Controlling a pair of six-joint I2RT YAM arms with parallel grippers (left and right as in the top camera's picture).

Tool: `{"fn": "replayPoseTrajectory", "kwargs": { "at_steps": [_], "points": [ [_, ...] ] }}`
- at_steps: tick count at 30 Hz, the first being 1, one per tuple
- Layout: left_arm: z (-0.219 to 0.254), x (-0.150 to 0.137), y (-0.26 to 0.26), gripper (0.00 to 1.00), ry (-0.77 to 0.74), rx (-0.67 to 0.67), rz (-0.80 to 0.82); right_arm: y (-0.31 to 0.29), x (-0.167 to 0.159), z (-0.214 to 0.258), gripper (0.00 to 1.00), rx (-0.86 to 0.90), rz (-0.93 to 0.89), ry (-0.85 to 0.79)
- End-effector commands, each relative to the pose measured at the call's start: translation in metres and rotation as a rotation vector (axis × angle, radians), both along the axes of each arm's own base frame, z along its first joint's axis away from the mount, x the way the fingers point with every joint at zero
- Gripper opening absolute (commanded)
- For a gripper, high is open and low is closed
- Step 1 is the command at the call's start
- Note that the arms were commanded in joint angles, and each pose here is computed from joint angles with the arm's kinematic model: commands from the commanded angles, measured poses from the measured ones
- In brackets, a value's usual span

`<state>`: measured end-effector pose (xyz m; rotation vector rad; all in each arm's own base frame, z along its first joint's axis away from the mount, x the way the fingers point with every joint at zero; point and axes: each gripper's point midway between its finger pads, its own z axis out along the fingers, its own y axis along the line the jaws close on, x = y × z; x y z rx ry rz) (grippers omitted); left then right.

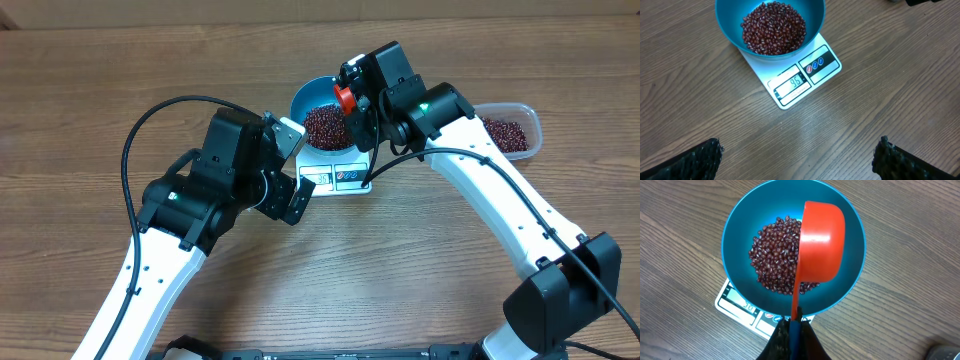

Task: Scoop item into bowl and weigh 150g on scale
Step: 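Move the empty red scoop back over the bean tub with the right gripper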

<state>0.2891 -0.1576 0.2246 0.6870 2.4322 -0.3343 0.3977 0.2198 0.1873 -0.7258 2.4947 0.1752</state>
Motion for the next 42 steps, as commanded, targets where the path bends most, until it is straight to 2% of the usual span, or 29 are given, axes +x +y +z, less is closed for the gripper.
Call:
{"fn": "replayPoseTrajectory", "kwargs": {
  "at_steps": [1,6,10,19,27,30,35,42],
  "points": [
    [-0.002,-0.002,0.0,1.0,0.003,0.0,-0.02,0.002,0.001,0.021,0.04,0.012,0.005,-0.053],
    [-0.001,-0.002,0.0,1.0,0.003,0.0,-0.02,0.002,0.001,0.021,0.04,0.013,0.007,-0.051],
    [-0.002,-0.002,0.0,1.0,0.003,0.0,-0.02,0.011,-0.008,0.019,0.04,-0.001,0.133,-0.045],
    [-0.001,-0.002,0.0,1.0,0.003,0.0,-0.02,-0.012,0.007,0.025,0.04,0.067,-0.083,-0.031],
    [-0.001,-0.002,-0.001,1.0,0.003,0.0,-0.02,-0.093,0.014,0.079,0.03,0.134,-0.3,-0.12],
    [-0.001,-0.002,-0.001,1.0,0.003,0.0,-0.02,-0.143,0.011,0.089,0.04,0.091,-0.422,-0.141],
    [-0.001,-0.002,0.0,1.0,0.003,0.0,-0.02,-0.23,-0.006,0.063,0.04,-0.106,-0.652,-0.059],
    [-0.001,-0.002,-0.001,1.0,0.003,0.0,-0.02,-0.261,-0.022,0.013,0.03,-0.178,-0.719,0.102]
  ]
}}
